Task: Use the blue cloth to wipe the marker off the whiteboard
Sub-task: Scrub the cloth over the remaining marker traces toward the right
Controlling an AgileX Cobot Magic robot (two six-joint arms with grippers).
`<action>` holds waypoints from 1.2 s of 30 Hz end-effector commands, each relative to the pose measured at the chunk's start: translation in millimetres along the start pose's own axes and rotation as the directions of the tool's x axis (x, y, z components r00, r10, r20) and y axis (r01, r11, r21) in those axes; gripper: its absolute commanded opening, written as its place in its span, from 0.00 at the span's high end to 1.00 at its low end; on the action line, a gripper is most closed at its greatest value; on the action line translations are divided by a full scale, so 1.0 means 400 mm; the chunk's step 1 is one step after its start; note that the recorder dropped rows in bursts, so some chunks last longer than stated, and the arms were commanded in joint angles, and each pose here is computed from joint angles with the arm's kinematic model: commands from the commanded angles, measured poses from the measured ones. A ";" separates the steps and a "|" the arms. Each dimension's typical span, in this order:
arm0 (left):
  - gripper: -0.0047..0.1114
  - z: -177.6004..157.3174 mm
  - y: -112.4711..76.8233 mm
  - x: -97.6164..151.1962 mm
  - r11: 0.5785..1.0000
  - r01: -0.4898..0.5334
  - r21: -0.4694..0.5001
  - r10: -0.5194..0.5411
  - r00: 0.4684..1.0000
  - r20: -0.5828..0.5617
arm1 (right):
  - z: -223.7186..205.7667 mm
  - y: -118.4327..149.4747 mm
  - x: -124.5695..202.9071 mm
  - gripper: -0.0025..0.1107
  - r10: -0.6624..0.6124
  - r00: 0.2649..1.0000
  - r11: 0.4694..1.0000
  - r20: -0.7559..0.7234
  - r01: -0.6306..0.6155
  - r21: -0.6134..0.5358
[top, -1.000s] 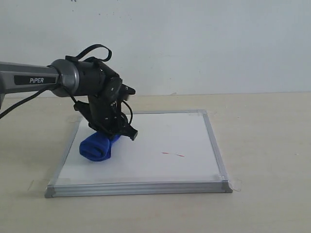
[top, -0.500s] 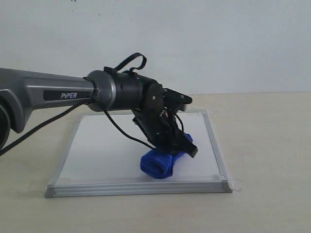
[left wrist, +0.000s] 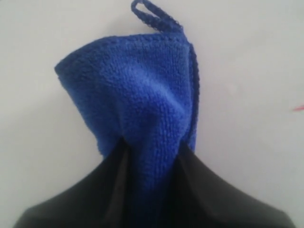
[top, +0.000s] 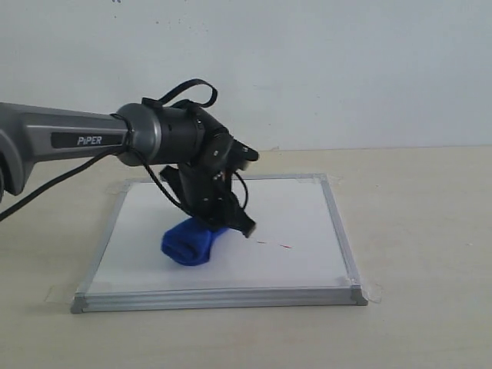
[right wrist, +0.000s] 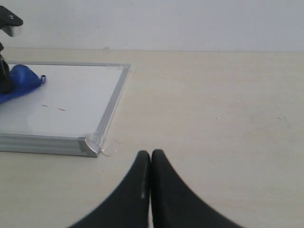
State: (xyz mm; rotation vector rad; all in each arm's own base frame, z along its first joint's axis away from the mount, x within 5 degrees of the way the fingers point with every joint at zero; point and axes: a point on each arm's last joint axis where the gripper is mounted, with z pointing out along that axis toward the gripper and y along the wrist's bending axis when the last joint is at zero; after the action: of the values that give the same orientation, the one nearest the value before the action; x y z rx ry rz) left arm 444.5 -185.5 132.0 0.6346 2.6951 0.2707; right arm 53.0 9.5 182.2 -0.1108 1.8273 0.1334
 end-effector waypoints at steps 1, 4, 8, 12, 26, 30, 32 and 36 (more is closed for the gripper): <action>0.93 0.005 0.065 0.028 0.990 0.038 -0.132 -0.053 0.993 -0.107 | -0.001 0.000 -0.003 0.98 0.000 1.000 1.000 0.013 0.000 0.002; 0.93 0.002 0.042 0.026 0.994 0.031 -0.108 -0.043 0.993 -0.106 | -0.001 0.000 -0.003 0.98 0.000 1.000 1.000 0.013 0.000 0.002; 0.93 -0.013 -0.034 0.009 0.999 -0.023 -0.038 0.021 0.999 -0.049 | -0.001 0.000 -0.003 0.98 0.000 1.000 1.000 0.013 0.000 0.002; 0.93 -0.040 -0.142 -0.007 0.994 -0.108 0.023 0.107 0.994 0.029 | -0.001 0.000 -0.003 0.98 0.000 1.000 1.000 0.013 0.000 0.002; 0.93 -0.098 -0.310 -0.012 0.953 -0.292 0.077 0.279 0.949 0.147 | -0.001 0.000 -0.003 0.98 0.000 1.000 1.000 0.013 0.000 0.002; 0.93 -0.105 -0.270 -0.040 0.964 -0.259 0.062 0.245 0.953 0.177 | -0.001 0.000 -0.003 0.98 0.000 1.000 1.000 0.013 0.000 0.002; 0.93 -0.101 -0.233 -0.053 0.972 -0.230 0.051 0.218 0.959 0.181 | -0.001 0.000 -0.003 0.98 0.000 1.000 1.000 0.013 0.000 0.002; 0.93 -0.078 -0.141 -0.063 0.988 -0.156 0.012 0.152 0.974 0.167 | -0.001 0.000 -0.003 0.98 0.000 1.000 1.000 0.013 0.000 0.002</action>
State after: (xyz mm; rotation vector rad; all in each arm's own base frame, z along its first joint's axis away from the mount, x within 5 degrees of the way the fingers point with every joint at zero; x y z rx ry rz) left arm 415.8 -271.4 147.8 0.9160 2.4983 0.1797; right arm 53.0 9.5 182.2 -0.1108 1.8273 0.1334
